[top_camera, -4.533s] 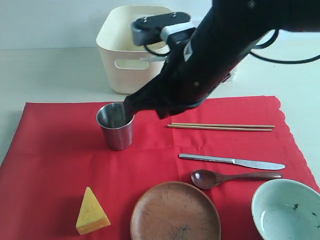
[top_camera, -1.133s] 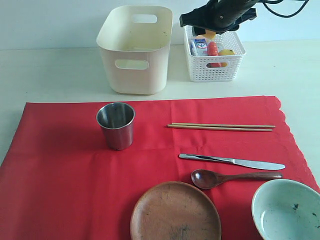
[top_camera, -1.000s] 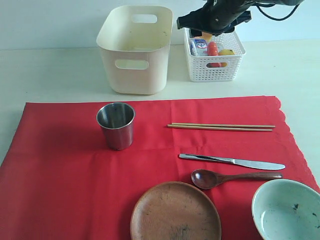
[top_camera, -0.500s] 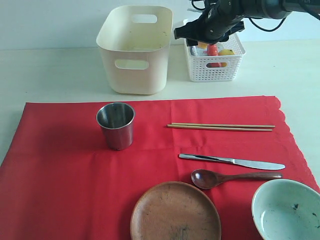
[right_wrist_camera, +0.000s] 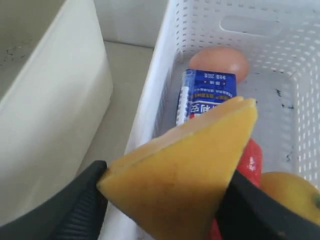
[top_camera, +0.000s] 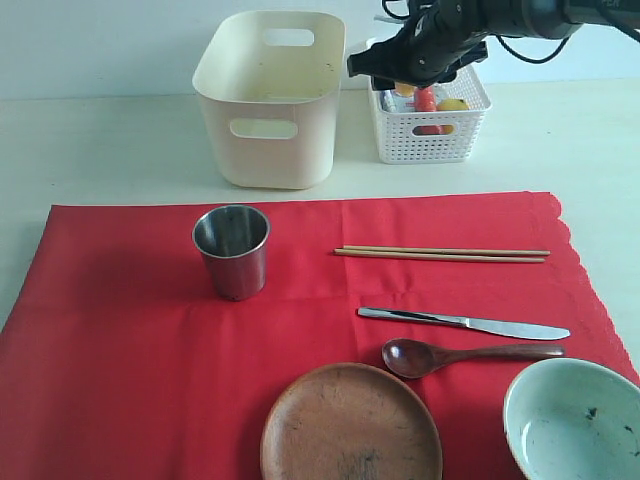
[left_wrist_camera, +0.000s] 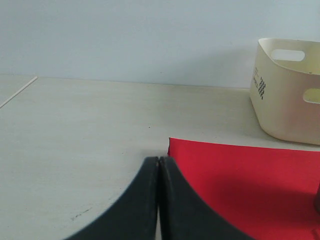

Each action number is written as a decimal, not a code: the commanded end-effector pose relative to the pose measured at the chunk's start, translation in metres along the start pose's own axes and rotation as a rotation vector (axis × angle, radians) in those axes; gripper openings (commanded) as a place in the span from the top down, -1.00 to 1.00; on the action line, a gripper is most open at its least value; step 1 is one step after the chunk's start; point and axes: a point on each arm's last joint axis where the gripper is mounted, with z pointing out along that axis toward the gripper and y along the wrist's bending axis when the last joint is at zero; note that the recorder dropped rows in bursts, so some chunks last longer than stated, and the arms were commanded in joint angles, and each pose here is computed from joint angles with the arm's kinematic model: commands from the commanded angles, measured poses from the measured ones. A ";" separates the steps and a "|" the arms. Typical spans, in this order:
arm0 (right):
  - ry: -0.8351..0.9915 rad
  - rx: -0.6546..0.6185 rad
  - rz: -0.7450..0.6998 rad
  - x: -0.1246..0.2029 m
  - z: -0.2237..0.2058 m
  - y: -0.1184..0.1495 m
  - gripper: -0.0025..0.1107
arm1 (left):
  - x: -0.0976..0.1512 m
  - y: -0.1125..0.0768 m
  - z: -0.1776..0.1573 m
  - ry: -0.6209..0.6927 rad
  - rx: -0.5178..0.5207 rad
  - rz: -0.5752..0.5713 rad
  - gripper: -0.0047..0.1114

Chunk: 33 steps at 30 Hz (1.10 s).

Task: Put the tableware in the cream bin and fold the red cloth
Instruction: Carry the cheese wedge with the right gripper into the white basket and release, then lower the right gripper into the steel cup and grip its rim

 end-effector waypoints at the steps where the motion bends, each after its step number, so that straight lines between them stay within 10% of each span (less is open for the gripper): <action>1: -0.030 0.001 -0.005 -0.005 -0.002 -0.001 0.09 | 0.000 0.000 0.000 -0.009 0.007 0.009 0.88; 6: -0.003 0.010 -0.001 -0.008 -0.013 -0.002 -0.44 | 0.000 0.000 0.000 -0.009 0.007 0.009 0.88; 14: 0.006 0.034 -0.007 -0.035 -0.082 -0.004 -0.44 | 0.000 0.000 0.000 -0.009 0.007 0.009 0.88; 19: 0.055 0.093 -0.042 -0.041 -0.118 -0.010 -0.19 | 0.000 0.000 0.000 -0.009 0.007 0.009 0.88; 29: 0.108 0.053 -0.003 -0.046 -0.182 -0.008 0.92 | 0.000 0.000 0.000 -0.009 0.007 0.009 0.88; 33: 0.107 -0.044 -0.007 -0.048 -0.205 0.000 0.96 | 0.000 0.000 0.000 -0.009 0.007 0.009 0.88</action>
